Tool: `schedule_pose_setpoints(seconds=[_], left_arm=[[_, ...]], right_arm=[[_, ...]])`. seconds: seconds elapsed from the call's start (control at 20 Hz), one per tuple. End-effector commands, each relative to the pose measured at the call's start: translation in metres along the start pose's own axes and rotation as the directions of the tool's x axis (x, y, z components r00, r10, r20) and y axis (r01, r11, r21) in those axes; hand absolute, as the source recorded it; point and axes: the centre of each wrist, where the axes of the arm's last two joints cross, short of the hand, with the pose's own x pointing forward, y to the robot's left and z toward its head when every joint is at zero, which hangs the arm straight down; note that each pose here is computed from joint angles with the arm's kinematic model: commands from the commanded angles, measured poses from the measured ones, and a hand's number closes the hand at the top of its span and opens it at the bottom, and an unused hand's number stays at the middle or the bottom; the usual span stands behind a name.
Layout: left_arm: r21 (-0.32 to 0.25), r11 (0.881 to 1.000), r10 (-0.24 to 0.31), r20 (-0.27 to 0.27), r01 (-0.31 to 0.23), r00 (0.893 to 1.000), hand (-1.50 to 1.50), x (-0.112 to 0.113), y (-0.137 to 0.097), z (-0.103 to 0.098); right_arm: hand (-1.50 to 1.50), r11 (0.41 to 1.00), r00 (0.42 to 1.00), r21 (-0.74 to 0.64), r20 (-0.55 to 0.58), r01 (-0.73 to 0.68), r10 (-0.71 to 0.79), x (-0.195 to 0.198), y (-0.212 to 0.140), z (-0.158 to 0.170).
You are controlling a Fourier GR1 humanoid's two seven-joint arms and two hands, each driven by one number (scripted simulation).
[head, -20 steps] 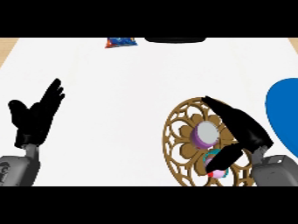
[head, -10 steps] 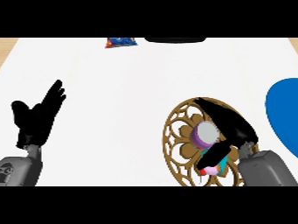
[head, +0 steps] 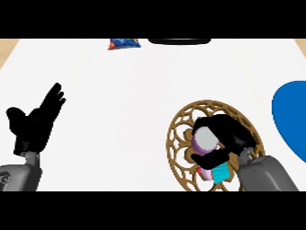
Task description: Pick the can from the placemat and place it in the plate
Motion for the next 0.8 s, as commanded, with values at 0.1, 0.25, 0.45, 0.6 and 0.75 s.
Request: schedule_pose_setpoints(seconds=[0.1,0.25,0.45,0.6,0.75], left_arm=[[0.001,1.000,0.005,-0.028,-0.005,1.000,0.00,0.007,0.008,0.000],[-0.002,1.000,0.005,-0.009,-0.005,1.000,0.00,-0.001,0.011,0.005],[0.021,1.000,-0.001,-0.022,0.001,1.000,0.00,0.008,0.022,-0.007],[0.017,1.000,0.004,-0.019,-0.004,1.000,0.00,-0.004,0.010,-0.005],[0.031,0.999,0.005,-0.018,-0.004,1.000,0.00,0.012,0.010,-0.008]], right_arm=[[1.50,1.000,0.998,0.027,0.055,0.007,-0.009,0.011,0.033,0.019],[1.50,0.997,0.988,0.078,0.154,-0.028,0.016,-0.008,0.054,0.049],[1.50,0.995,0.972,0.039,0.222,-0.088,0.077,-0.034,0.052,0.105],[1.50,0.973,0.961,-0.160,0.197,-0.166,0.196,-0.042,0.047,0.125],[1.50,0.920,0.963,-0.378,0.192,-0.105,0.188,-0.025,0.030,0.139]])
